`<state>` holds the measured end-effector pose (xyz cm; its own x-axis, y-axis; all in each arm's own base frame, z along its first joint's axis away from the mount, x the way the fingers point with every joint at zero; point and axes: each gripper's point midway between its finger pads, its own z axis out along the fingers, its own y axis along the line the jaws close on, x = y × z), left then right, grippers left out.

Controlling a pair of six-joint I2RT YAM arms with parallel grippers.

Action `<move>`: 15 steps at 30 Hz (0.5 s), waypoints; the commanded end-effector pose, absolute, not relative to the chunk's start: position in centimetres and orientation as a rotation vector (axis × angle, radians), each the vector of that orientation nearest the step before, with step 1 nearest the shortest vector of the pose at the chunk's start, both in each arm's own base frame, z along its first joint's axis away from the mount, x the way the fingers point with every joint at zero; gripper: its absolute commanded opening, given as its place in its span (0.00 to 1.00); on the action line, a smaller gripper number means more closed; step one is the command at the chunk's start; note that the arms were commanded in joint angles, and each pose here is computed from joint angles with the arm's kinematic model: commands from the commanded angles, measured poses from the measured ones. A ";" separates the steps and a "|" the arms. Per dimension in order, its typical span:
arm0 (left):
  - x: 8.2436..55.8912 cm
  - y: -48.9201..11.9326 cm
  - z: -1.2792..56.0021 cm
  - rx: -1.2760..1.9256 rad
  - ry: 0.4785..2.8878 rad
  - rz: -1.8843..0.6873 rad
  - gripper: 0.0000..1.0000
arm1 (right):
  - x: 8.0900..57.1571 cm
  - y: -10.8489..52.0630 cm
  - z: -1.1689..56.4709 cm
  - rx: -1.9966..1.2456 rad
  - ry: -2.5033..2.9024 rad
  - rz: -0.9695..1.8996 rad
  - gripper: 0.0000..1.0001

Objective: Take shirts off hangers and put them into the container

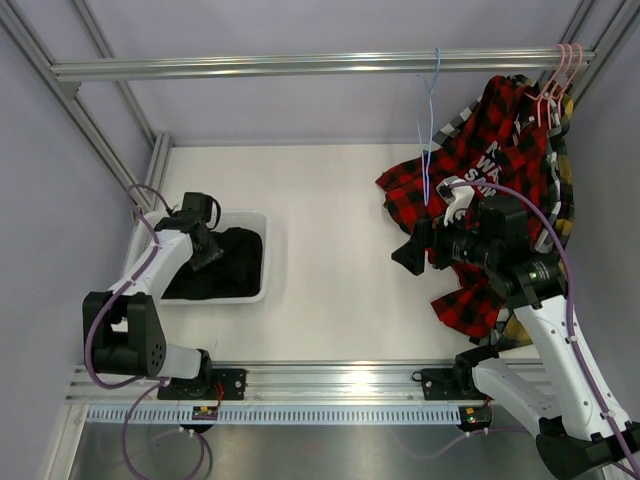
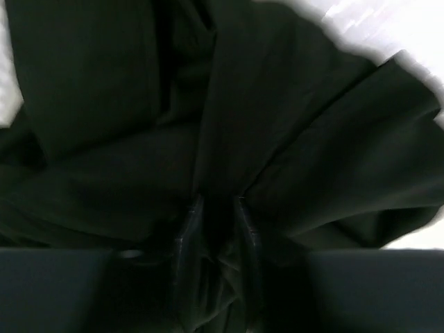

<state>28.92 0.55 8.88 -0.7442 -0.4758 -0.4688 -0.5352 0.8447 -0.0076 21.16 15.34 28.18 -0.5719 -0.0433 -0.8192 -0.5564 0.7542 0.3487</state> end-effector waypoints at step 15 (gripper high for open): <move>42.2 -1.9 5.3 -0.674 2.476 0.015 0.41 | 21.1 15.7 28.9 -0.447 2.044 0.780 1.00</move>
<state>35.83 -1.52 3.06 -0.7675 -0.5109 -0.3873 -0.5351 0.8432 -0.0518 20.96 15.71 28.09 -0.5786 -0.0387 -0.8147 -0.5658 0.7384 0.3668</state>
